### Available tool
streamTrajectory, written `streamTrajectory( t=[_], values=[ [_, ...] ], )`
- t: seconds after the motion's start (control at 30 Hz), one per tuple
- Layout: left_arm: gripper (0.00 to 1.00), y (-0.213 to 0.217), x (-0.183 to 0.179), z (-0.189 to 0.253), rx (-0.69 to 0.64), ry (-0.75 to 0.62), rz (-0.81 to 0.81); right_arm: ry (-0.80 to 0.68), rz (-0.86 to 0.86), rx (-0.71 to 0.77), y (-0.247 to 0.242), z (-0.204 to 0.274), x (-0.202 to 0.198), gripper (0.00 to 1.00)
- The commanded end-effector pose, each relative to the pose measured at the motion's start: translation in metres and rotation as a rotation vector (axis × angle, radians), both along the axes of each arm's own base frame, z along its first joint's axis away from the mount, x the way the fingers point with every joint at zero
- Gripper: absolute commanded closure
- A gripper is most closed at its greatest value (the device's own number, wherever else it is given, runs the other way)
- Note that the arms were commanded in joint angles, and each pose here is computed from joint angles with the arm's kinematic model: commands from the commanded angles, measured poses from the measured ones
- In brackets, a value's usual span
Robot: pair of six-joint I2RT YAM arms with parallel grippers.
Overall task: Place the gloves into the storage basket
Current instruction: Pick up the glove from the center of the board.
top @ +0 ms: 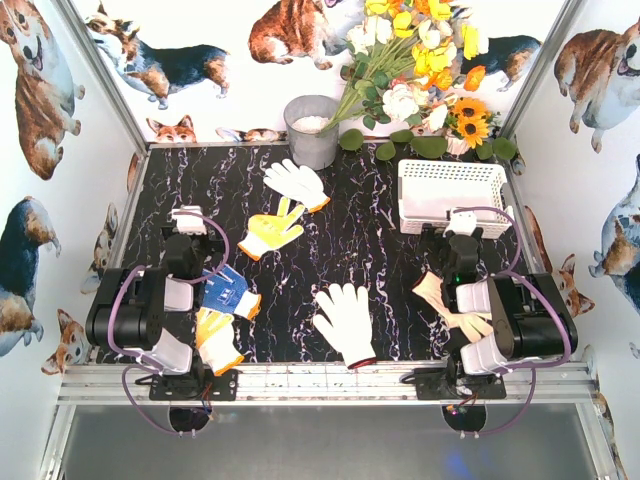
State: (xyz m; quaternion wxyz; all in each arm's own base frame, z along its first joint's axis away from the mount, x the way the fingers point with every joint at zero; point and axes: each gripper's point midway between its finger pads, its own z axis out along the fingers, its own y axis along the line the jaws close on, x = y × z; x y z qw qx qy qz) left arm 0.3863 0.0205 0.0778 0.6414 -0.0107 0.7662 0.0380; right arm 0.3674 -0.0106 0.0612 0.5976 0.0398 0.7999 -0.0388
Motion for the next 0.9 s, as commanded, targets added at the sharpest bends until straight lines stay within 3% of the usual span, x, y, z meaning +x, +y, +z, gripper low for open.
streamTrajectory(
  t=[0.0, 0.1, 0.2, 0.33, 0.47, 0.57, 0.7, 0.87],
  values=[
    [0.00, 0.013, 0.002, 0.019, -0.019, -0.034, 0.079, -0.136, -0.100, 0.004, -0.016, 0.038, -0.003, 0.00],
    [0.00, 0.019, 0.003, 0.041, -0.057, 0.023, 0.138, -0.228, -0.216, 0.036, -0.034, 0.082, -0.020, 0.00],
    [0.00, 0.022, -0.002, 0.071, -0.149, 0.026, 0.204, -0.223, -0.325, 0.153, -0.043, 0.116, -0.040, 0.00],
    [0.00, 0.006, -0.008, 0.129, -0.247, -0.016, 0.153, -0.090, -0.191, 0.221, -0.014, 0.145, -0.064, 0.08],
    [0.00, -0.006, -0.018, 0.171, -0.267, 0.078, 0.108, 0.129, -0.041, 0.356, 0.030, 0.167, -0.086, 0.06],
    [0.00, -0.016, -0.021, 0.173, -0.197, 0.187, 0.019, 0.367, 0.018, 0.402, 0.072, 0.159, -0.107, 0.09],
    [0.00, -0.013, -0.025, 0.169, -0.081, 0.196, -0.023, 0.623, 0.027, 0.383, 0.110, 0.120, -0.132, 0.12],
    [0.00, -0.007, -0.025, 0.164, -0.088, 0.127, 0.015, 0.756, -0.148, 0.333, 0.098, 0.071, -0.143, 0.17]
  ],
)
